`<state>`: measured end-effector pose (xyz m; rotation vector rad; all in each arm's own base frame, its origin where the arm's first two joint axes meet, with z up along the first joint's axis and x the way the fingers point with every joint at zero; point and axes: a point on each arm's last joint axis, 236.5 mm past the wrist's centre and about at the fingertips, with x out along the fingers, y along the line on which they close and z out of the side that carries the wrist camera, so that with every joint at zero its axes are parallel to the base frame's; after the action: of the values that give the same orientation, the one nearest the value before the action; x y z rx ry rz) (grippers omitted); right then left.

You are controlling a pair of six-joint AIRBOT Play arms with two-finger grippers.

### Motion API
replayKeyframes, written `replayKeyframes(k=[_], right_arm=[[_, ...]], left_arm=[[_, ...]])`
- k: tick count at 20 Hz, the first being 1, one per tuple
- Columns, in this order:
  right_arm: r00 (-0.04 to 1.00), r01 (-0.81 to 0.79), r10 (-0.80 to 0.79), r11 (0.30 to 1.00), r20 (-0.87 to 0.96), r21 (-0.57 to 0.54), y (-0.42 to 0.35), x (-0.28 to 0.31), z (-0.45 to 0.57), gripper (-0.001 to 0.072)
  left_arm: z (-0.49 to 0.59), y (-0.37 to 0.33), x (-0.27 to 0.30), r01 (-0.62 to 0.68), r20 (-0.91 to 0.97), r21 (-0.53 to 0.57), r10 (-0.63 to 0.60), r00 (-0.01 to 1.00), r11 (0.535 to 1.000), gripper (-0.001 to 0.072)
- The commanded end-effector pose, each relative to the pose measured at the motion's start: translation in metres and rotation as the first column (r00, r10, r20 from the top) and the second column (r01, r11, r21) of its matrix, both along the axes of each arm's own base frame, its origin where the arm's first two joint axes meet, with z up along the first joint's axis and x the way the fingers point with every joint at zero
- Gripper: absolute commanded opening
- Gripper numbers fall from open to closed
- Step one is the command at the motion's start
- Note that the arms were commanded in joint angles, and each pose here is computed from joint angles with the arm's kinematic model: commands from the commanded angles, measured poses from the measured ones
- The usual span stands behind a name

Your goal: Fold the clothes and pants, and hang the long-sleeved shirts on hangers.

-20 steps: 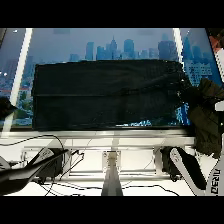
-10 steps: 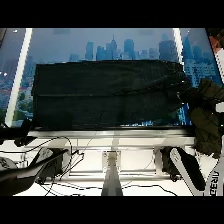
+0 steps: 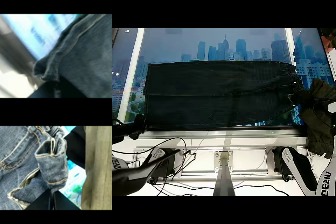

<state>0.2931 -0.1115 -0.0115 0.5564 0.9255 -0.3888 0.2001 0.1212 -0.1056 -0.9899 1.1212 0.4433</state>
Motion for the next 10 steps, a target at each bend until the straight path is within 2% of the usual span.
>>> replayKeyframes(k=[1, 4, 7, 10], right_arm=[[0.999, -0.026, 0.026, 0.999, -0.020, -0.020, 0.000, -0.005, 0.008, 0.0023], [0.998, -0.056, 0.054, 0.996, -0.038, -0.068, -0.002, -0.015, 0.031, 0.0023], [0.987, -0.094, 0.073, 0.986, -0.145, -0.140, -0.005, -0.053, 0.045, 0.0023], [0.974, -0.108, 0.071, 0.981, -0.215, -0.162, 0.002, -0.090, 0.055, 0.0023]], left_arm=[[0.022, 0.007, 0.039, 0.022, 0.157, 0.050, -0.030, 0.987, 0.999, 0.0024], [0.062, 0.030, 0.062, 0.028, 0.232, 0.116, -0.054, 0.971, 0.993, 0.0024], [0.101, 0.046, 0.067, 0.087, 0.237, 0.224, -0.140, 0.961, 0.971, 0.0023], [0.130, 0.059, 0.070, 0.061, 0.268, 0.321, -0.152, 0.951, 0.945, 0.0022]])
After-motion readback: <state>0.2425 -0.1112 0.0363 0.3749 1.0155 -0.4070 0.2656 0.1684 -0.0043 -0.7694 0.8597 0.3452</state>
